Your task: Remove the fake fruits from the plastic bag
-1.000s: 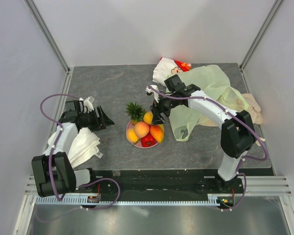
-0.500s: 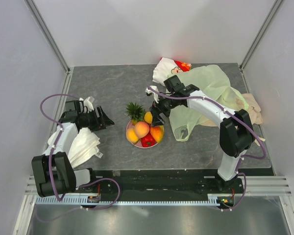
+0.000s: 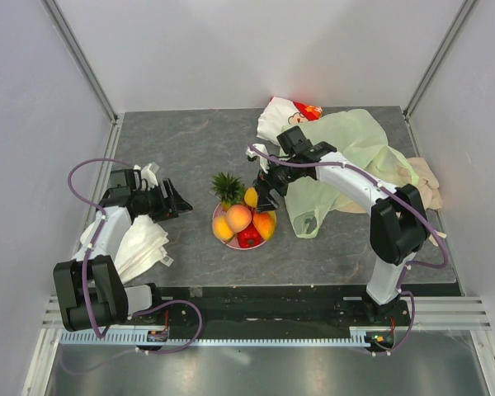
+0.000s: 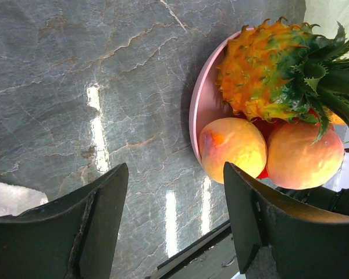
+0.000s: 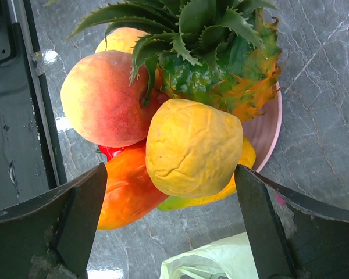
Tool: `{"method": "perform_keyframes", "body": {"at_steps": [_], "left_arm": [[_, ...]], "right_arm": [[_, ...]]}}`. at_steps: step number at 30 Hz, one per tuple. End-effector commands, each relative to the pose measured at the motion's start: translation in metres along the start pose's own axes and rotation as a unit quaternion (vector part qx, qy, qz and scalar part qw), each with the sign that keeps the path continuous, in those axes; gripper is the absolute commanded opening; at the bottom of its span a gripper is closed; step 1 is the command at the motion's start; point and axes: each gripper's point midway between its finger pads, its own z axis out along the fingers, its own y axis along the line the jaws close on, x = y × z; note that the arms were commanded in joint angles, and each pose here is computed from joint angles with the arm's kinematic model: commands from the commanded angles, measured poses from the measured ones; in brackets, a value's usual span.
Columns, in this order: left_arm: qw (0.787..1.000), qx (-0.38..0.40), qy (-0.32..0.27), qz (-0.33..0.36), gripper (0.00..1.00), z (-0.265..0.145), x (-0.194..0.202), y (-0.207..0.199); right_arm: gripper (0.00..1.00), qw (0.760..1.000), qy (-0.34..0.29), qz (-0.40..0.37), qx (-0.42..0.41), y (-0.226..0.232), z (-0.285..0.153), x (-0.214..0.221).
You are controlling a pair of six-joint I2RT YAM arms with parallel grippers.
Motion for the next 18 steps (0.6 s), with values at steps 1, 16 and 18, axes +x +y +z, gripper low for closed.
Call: {"method": "perform_keyframes", "body": {"at_steps": [1, 16, 18], "left_arm": [[1.0, 0.006, -0.008, 0.009, 0.73, 0.0001, -0.0049, -0.0006], [1.0, 0.007, -0.009, 0.01, 0.73, 0.0005, -0.0043, -0.0002], [1.0, 0.007, -0.009, 0.011, 0.73, 0.0003, -0.0045, -0.0003]], "right_arm": [[0.98, 0.999, -0.021, -0.033, -0.008, 0.0074, -0.0102, -0.0111], [0.98, 0.999, -0.018, -0.029, -0.02, 0.0103, -0.0078, -0.0071], [0.98, 0.999, -0.018, -0.03, -0.021, 0.0095, -0.0069, -0.0074]]}}
